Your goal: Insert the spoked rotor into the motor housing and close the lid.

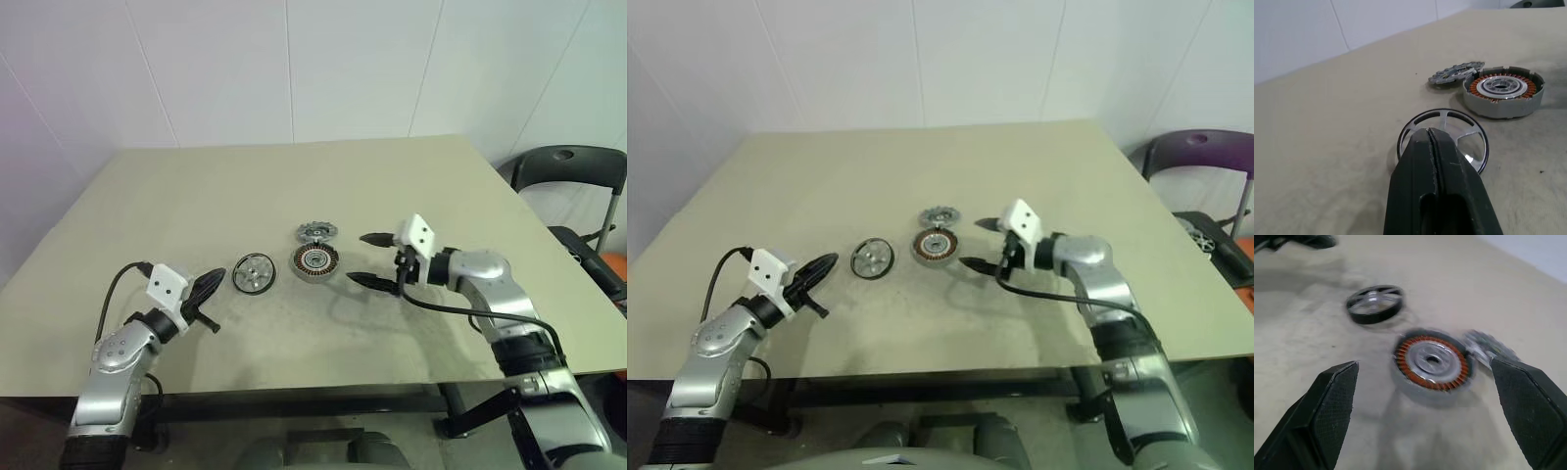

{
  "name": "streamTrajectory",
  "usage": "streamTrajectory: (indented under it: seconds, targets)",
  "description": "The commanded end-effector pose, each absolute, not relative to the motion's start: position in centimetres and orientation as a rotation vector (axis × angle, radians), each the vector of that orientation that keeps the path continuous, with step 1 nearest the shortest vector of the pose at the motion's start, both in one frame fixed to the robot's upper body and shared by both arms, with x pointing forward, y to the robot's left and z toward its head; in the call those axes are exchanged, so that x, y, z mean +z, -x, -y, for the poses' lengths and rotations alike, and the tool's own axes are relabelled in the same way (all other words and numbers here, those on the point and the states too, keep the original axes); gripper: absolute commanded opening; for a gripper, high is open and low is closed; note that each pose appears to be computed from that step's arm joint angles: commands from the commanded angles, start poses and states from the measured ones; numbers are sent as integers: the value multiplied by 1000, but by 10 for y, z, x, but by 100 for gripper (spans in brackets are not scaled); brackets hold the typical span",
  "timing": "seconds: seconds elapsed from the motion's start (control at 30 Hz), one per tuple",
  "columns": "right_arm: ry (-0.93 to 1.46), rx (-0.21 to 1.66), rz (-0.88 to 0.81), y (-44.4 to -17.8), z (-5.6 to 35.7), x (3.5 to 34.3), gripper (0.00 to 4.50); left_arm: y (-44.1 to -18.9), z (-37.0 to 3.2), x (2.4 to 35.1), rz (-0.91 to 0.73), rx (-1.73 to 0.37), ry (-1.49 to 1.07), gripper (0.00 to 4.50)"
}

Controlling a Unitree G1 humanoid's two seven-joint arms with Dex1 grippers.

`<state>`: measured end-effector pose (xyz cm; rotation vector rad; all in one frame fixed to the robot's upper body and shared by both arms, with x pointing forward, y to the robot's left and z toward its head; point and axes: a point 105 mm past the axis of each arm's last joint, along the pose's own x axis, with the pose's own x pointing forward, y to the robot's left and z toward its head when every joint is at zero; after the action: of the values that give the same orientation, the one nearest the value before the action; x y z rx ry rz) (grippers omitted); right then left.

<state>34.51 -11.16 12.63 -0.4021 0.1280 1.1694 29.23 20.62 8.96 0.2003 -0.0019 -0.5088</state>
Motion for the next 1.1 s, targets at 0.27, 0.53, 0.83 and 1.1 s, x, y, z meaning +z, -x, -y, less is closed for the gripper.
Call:
streamTrajectory:
  seconds: [0.27,0.53,0.83,1.1]
  targets:
    - [787,1332,-273,-365,59,149,450,-289,-207,103,66,-493,-214,3]
    - [1025,1310,-448,-385,47,135,450,-285,-209,103,75,-462,-209,3]
    - [1104,1369,-485,-381,33,124,450,-284,-209,103,80,-449,-211,3]
    - [1121,1357,-519,-382,27,115,450,-284,-207,103,84,-449,-213,3]
